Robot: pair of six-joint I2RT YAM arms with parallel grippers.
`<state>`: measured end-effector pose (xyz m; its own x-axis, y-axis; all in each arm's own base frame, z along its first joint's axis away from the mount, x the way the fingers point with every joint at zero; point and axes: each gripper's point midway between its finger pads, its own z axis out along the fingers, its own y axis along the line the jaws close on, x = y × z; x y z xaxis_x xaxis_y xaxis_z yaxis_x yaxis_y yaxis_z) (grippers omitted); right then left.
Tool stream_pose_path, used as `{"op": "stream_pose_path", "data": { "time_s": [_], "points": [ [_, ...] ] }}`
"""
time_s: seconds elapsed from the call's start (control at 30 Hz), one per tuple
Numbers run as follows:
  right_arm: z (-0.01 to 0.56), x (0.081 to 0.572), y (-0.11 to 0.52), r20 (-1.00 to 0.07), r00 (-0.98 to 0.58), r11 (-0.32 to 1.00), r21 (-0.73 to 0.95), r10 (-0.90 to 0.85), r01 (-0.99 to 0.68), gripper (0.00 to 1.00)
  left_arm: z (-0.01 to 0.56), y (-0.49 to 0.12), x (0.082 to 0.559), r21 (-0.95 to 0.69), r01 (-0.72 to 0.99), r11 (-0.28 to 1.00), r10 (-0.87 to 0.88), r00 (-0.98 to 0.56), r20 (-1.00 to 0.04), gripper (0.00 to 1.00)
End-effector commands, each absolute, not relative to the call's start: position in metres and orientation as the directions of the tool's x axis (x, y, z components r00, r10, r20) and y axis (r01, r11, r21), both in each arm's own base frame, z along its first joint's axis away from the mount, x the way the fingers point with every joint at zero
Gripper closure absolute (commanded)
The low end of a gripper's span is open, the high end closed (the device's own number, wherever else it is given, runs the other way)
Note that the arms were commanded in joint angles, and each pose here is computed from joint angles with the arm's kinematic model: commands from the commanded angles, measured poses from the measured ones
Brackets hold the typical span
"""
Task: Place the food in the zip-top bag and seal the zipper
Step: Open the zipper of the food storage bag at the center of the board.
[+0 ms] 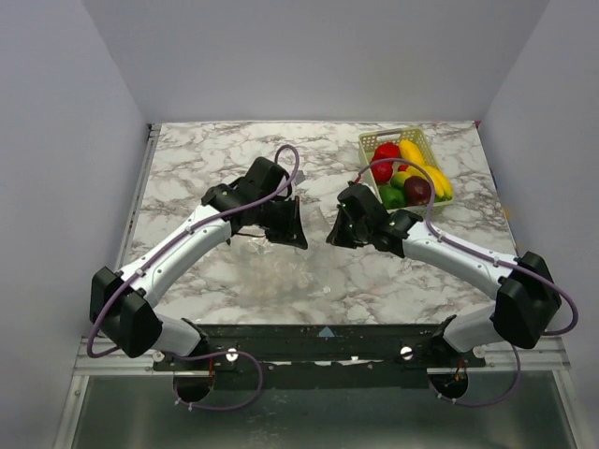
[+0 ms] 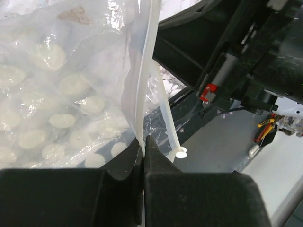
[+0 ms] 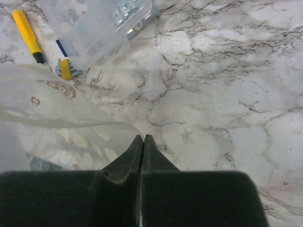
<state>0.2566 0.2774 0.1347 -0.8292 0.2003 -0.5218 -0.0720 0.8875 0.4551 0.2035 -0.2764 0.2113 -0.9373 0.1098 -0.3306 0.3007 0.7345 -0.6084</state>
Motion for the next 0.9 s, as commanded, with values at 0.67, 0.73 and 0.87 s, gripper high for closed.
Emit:
{"op": "stream_pose_path", "data": {
  "time_s": [0.67, 0.73, 0.87],
  "points": [
    [0.235, 0.311, 0.2, -0.707, -0.658, 0.964, 0.232, 0.258, 0.129, 0.13, 0.189, -0.272, 0.221, -0.66, 0.31, 0.684, 0.065, -0.927, -0.369, 1.0],
    [0.226, 0.332, 0.169, -0.705, -0.651, 0.959, 0.208, 0.283, 0.192, 0.14, 0.188, -0.271, 0.221, -0.655, 0.31, 0.689, 0.065, -0.926, -0.371, 1.0],
    [0.213, 0.363, 0.111, -0.735, -0.601, 0.935, 0.13, 0.315, 0.331, 0.09, 0.187, -0.273, 0.219, -0.664, 0.313, 0.679, 0.078, -0.93, -0.359, 1.0]
  ]
}}
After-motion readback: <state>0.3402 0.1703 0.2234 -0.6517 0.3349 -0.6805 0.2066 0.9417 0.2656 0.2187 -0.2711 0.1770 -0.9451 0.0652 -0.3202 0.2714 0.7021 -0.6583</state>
